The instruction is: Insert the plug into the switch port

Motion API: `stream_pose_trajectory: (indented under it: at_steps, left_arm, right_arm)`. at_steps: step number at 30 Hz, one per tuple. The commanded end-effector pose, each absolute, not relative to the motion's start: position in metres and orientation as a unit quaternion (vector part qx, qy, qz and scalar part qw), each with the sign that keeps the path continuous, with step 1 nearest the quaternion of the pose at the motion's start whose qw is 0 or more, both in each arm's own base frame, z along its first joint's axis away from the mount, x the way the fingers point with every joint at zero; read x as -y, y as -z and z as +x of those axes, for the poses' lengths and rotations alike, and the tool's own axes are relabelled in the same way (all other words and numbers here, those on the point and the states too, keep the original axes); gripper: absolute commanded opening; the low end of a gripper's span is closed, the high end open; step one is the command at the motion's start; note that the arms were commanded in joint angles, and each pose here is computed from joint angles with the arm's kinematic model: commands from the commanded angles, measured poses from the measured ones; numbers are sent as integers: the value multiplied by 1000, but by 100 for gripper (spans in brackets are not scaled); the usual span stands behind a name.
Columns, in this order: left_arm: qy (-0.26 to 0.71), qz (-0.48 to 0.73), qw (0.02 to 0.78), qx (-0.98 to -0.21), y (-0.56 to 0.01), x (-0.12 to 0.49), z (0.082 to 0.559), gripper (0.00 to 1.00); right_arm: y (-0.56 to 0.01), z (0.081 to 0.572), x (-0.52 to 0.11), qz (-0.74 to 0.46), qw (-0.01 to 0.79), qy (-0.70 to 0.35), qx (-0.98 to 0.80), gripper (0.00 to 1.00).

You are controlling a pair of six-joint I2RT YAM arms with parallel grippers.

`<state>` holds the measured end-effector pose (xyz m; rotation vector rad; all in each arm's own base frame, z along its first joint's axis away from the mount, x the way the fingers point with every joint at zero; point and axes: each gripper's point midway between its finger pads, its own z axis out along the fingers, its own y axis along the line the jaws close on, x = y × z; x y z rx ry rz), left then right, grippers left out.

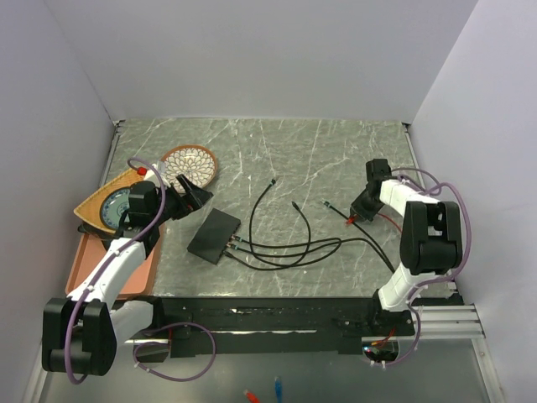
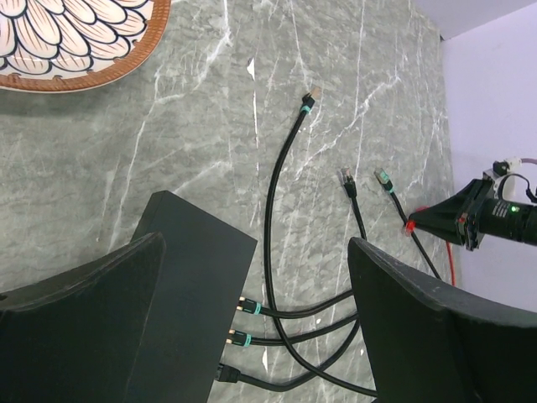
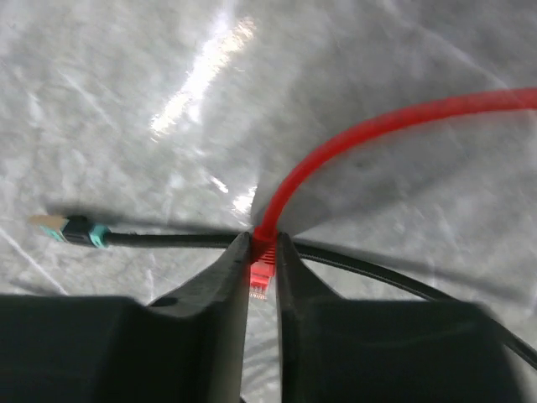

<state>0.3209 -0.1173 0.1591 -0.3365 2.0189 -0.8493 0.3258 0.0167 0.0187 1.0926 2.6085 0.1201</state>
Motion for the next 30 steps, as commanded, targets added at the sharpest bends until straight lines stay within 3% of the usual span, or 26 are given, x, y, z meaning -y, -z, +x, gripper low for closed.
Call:
stream_pose_trajectory:
  at_steps: [1, 8, 18, 26, 30]
  left_arm:
    - [337, -123, 464, -810, -165, 115, 323, 96]
    - [334, -124, 463, -812, -163, 114, 323, 96]
    - [346, -124, 461, -808, -164, 118, 323, 96]
    - [452, -67, 473, -753, -197, 148, 305, 99]
    - [500, -17, 485, -717, -220, 169, 293, 92]
  right_arm:
    - [-11, 344, -21, 354, 157, -61, -920, 0]
    - [-53, 370, -24, 305, 227, -92, -920, 0]
    - [-170, 387, -62, 220, 372, -97, -897, 0]
    - [-213, 377, -118, 178, 401, -176, -881, 0]
    - [-223, 370, -152, 156, 394, -233, -875, 0]
